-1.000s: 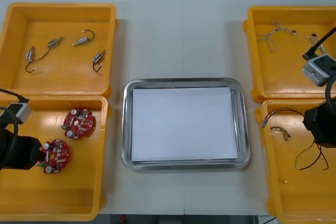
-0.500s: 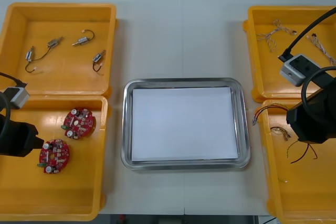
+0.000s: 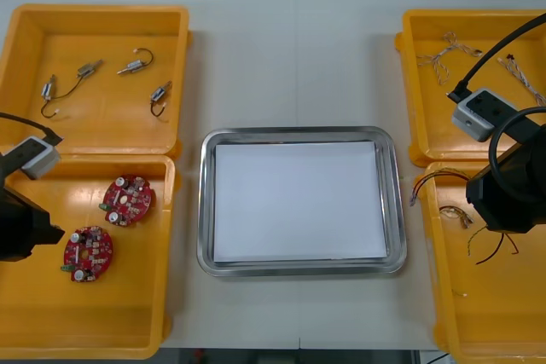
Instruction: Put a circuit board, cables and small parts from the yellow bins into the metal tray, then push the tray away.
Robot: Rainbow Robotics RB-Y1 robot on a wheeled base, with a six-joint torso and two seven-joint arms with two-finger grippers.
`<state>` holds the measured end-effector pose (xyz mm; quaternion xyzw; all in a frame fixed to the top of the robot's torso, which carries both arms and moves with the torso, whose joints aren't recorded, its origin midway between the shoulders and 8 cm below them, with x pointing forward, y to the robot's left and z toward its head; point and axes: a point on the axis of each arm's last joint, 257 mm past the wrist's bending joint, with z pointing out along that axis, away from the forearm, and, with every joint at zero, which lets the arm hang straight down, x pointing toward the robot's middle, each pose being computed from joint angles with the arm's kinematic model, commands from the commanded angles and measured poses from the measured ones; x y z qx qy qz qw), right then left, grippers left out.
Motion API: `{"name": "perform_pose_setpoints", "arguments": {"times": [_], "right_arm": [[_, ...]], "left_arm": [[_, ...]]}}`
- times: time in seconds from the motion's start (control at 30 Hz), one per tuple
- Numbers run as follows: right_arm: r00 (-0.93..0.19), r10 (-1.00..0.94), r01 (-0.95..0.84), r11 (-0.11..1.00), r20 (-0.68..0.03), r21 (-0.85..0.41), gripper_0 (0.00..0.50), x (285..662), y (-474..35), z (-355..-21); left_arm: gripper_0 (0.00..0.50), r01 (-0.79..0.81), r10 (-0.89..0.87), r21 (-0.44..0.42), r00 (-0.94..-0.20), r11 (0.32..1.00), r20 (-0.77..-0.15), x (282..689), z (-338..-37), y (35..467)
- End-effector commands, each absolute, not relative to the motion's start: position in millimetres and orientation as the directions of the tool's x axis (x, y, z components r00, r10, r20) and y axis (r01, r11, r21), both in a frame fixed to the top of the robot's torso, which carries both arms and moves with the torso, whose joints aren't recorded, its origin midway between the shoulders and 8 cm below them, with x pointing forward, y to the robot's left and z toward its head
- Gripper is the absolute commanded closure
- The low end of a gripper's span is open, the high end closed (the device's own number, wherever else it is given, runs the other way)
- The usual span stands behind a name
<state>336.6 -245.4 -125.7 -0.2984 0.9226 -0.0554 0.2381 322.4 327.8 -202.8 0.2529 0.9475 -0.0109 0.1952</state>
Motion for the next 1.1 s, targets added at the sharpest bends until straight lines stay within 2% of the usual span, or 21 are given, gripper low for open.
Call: {"name": "perform_pose_setpoints", "arguments": {"times": [0.03,0.53,0.8,1.1], "right_arm": [[-0.667,-0.622,-0.553,0.782,-0.41,-0.288,0.5,343,-245,-116],[-0.666,-0.623,-0.551,0.782,-0.41,-0.292,0.5,346,-247,-116],[-0.668,-0.62,-0.551,0.784,-0.412,-0.286,0.5,346,-246,-117],[-0.668,-0.619,-0.549,0.785,-0.413,-0.287,0.5,347,-246,-116]], "left_arm": [[0.0,0.58,0.583,0.134,-0.721,0.803,-0.373,324,-185,325],[0.0,0.788,0.812,0.217,-0.52,0.576,-0.266,309,-203,340],[0.0,0.842,0.864,0.229,-0.43,0.489,-0.263,310,-224,351],[0.0,0.864,0.893,0.264,-0.36,0.428,-0.271,312,-239,353]]}}
